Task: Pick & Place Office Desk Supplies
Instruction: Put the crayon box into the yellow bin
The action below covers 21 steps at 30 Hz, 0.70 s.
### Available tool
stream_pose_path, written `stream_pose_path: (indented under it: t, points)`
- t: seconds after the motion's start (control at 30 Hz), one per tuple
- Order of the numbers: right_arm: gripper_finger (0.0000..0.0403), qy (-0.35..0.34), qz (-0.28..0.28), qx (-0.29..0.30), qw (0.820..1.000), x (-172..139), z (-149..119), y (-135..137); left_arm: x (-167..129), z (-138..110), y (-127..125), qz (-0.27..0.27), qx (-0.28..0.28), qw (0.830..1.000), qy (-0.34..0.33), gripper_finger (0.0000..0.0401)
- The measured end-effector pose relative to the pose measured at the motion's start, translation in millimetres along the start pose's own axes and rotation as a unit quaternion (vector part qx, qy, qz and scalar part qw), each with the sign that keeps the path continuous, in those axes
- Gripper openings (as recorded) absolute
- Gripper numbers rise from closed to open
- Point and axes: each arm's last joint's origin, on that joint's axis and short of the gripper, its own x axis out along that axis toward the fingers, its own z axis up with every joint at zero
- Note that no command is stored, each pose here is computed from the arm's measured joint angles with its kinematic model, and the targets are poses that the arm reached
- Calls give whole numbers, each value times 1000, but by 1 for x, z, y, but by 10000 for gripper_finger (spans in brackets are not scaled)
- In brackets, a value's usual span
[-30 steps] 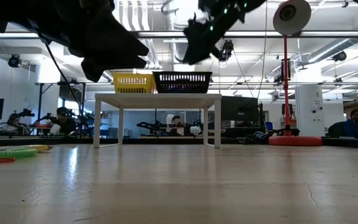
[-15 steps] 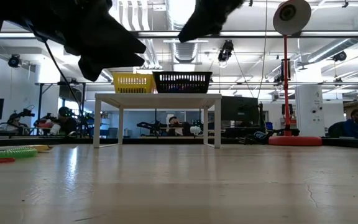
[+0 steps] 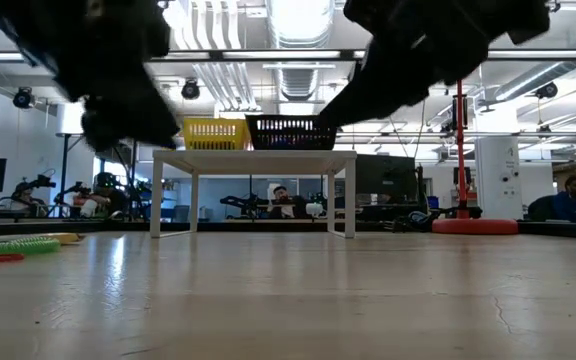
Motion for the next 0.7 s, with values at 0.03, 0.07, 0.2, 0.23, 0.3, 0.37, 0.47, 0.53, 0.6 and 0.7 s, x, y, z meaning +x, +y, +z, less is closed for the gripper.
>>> stream_pose_path:
  t: [0.03,0.07,0.2,0.23,0.3,0.37,0.47,0.53,0.6,0.7]
  points:
    - [111,-3,0,1,1000,2,-3,1,-3,-2,1,21,-13,999,31,122]
    - [111,-6,0,2,1000,4,-5,1,-7,-4,3,44,-26,997,62,112]
    - [109,-21,-1,3,1000,11,-8,2,-23,-12,12,147,-79,971,171,62]
    - [107,-25,-2,1,1000,13,-8,2,-27,-15,16,175,-92,962,190,47]
    - [105,-37,-1,-4,999,15,-6,3,-34,-20,22,226,-115,943,214,17]
    - [102,-38,-2,-7,999,18,-5,3,-40,-24,29,272,-143,925,226,6]
    - [99,-40,-3,-13,999,19,-3,3,-43,-32,39,317,-158,904,239,5]
    - [98,-44,-2,-14,999,19,-1,3,-43,-37,45,330,-166,898,238,4]
    - [98,-44,-2,-17,999,19,-1,3,-42,-42,52,347,-170,891,237,4]
    - [100,-52,-3,-21,998,19,1,3,-41,-50,61,369,-180,884,225,4]
